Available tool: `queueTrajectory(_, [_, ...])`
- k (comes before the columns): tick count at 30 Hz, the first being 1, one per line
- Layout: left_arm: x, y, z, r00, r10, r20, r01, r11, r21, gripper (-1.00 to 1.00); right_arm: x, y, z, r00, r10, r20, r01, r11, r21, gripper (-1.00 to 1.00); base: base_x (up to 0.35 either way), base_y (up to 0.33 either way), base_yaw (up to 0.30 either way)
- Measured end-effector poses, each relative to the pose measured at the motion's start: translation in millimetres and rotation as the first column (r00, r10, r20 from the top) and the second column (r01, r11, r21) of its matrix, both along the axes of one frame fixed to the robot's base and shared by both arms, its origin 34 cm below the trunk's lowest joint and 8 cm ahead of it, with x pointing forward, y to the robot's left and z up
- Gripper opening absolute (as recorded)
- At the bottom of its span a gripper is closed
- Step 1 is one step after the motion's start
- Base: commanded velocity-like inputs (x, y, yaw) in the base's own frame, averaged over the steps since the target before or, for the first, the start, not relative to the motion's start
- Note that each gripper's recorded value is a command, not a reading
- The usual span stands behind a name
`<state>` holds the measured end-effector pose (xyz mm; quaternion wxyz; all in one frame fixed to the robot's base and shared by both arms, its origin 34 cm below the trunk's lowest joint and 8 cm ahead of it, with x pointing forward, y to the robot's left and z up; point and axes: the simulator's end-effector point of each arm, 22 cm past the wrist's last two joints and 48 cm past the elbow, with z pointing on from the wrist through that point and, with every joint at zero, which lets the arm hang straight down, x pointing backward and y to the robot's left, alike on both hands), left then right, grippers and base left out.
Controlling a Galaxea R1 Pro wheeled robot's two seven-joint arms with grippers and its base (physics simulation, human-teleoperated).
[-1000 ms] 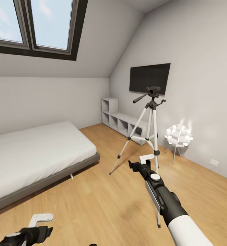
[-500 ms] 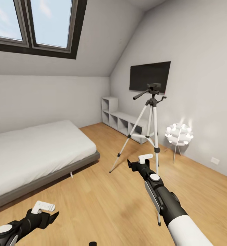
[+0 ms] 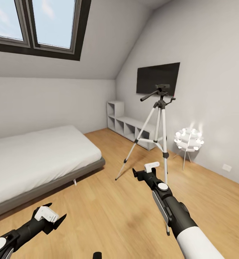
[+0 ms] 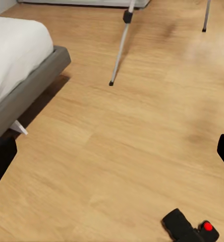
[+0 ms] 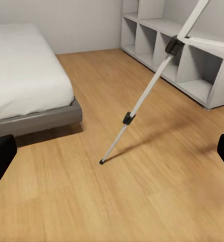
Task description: Attach the digital camera to the camera tripod in the bedroom.
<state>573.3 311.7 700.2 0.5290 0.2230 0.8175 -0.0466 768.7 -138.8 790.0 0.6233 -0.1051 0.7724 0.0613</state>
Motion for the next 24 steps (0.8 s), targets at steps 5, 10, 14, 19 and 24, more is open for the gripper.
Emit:
queueTrajectory(5, [-4,-3,-18,1.000,-0.014,-0.014,0.015,1.000,0.022,1.00,-2,0,-10,1.000,0.001,0.001,-0.001,1.000,0.000,1.00,0.000,0.000,0.000])
queueTrajectory(10, [-25,4,-84,0.991,-0.037,-0.125,0.054,0.989,0.136,1.00,-3,1,-20,1.000,0.002,0.001,-0.002,1.000,0.000,1.00,0.000,0.000,0.000])
queueTrajectory(14, [-26,2,-94,0.992,-0.060,-0.107,0.078,0.983,0.166,1.00,-5,0,-29,1.000,-0.002,0.000,0.002,1.000,-0.003,1.00,0.000,0.000,0.000])
queueTrajectory(19, [-25,-1,-98,0.994,-0.076,-0.081,0.089,0.980,0.176,1.00,-8,4,-43,1.000,-0.001,-0.004,0.001,1.000,-0.027,1.00,0.000,0.000,0.000])
queueTrajectory(24, [-26,-1,-105,0.994,-0.080,-0.072,0.092,0.979,0.180,1.00,-13,8,-68,0.999,-0.026,-0.019,0.024,0.996,-0.085,1.00,0.000,0.000,0.000])
